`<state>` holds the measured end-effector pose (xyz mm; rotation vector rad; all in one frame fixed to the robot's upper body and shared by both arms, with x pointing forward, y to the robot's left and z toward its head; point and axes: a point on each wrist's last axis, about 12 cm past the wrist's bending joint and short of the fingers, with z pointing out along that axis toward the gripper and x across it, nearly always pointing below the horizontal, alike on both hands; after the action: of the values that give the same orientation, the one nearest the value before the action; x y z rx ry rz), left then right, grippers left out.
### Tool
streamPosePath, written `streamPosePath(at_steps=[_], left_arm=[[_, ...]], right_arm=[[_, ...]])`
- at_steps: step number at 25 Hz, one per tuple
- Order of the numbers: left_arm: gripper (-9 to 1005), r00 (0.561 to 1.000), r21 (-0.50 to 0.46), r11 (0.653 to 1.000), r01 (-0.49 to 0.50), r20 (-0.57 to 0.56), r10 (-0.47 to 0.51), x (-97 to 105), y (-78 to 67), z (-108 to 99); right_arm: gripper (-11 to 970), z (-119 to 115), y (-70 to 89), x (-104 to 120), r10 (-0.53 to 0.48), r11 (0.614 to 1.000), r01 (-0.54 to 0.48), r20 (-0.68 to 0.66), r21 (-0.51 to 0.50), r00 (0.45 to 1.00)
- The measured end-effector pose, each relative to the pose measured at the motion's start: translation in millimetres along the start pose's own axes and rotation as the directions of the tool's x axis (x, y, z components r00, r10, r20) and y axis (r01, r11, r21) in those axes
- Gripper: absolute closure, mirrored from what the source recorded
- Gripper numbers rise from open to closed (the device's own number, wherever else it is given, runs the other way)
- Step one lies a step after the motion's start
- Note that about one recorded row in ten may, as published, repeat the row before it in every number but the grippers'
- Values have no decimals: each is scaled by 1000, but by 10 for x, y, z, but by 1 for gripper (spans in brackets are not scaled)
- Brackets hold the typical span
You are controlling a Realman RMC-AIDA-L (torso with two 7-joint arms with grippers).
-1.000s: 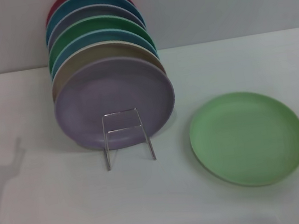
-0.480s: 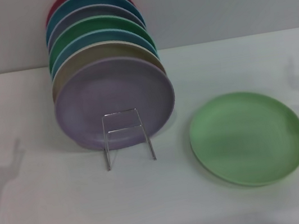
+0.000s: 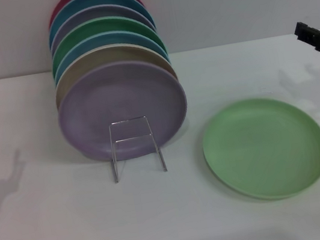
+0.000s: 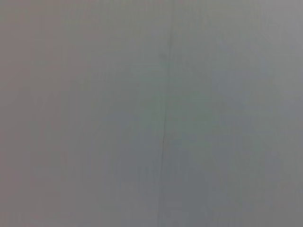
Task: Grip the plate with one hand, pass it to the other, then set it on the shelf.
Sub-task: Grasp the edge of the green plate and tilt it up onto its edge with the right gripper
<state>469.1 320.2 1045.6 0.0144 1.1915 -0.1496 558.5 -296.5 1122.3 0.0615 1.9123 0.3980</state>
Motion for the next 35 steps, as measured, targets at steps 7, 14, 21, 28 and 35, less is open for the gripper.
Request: streamPosePath(at_steps=[7,14,21,28,35], left_arm=[[150,1000,11,1000,5,10,-5,-4,-25,53],[150,1000,26,1000,7,16,-8,-4,-51,105],[150,1000,34,999,13,20,-13,0,-80,127],[150,999,38,999,26,25,-27,-4,-93,133],[150,999,43,999,30,25,-31,-4,-104,124]], right_arm=[[281,-306,-312,-310,73,986,-89,-115,-139,991],[282,-371,-442,-470,10,982,-60,-267,-181,964],[283,-239,-412,-501,-103,979,10,-454,-203,885],[281,-117,-486,-531,-117,981,7,-561,-194,820],[282,19,-443,-533,-138,978,0,-638,-211,757]])
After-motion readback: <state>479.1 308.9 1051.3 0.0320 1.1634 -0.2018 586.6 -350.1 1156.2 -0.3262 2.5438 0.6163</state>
